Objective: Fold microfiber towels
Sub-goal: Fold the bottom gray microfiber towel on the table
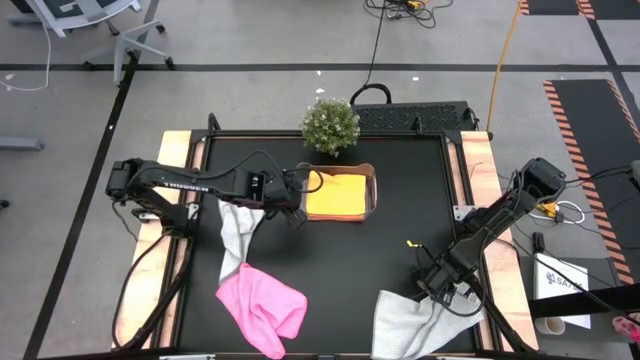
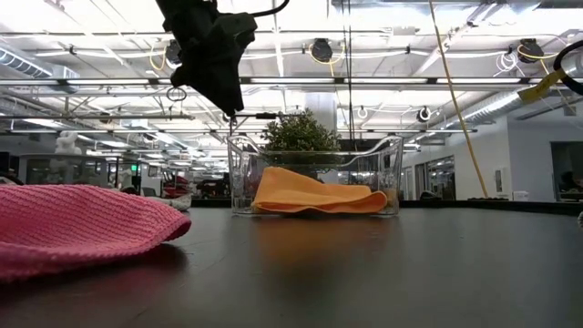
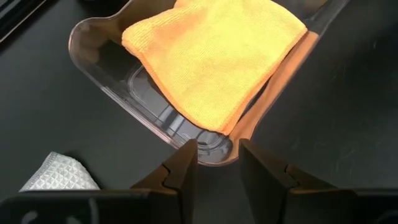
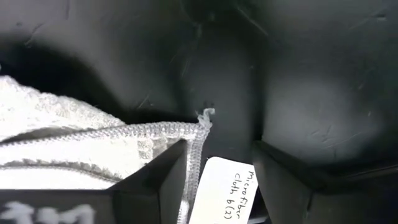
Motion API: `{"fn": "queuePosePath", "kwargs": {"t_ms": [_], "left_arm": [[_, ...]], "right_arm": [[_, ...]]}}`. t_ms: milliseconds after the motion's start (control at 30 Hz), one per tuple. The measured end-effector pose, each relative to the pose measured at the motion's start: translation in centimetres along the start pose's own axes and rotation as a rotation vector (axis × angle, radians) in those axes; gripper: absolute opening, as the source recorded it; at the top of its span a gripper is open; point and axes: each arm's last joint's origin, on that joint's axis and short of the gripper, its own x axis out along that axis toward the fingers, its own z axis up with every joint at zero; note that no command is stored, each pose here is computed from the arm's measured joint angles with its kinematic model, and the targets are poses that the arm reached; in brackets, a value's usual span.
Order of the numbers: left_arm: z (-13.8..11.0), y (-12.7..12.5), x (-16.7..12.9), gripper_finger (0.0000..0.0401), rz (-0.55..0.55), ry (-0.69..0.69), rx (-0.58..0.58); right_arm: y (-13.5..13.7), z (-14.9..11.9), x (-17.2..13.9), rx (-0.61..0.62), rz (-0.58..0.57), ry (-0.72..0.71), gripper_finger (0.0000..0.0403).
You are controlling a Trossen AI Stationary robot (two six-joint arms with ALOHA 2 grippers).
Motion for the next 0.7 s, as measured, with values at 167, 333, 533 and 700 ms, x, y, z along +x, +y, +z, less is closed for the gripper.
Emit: {"fn": "queuePosePath", "kwargs": {"t_ms": [167, 333, 533, 700], "left_arm": [[0.0, 0.0, 0.0, 0.012, 0.0, 0.0, 0.0], [0.0, 0.0, 0.0, 0.012, 0.0, 0.0, 0.0], [0.0, 0.0, 0.0, 0.012, 0.001, -0.001, 0.0], [0.1, -0.1, 0.0, 0.012, -0.005, -0.008, -0.002]], "right_arm": [[-0.3, 0.0, 0.3, 0.046, -0.012, -0.002, 0.0083], [-0.2, 0.0, 0.0, 0.087, 0.017, -0.014, 0.001], [0.6, 0.2, -3.4, 0.194, 0.158, -0.254, 0.0001], [0.8, 0.0, -7.9, 0.253, 0.32, -0.584, 0.0001]]}}
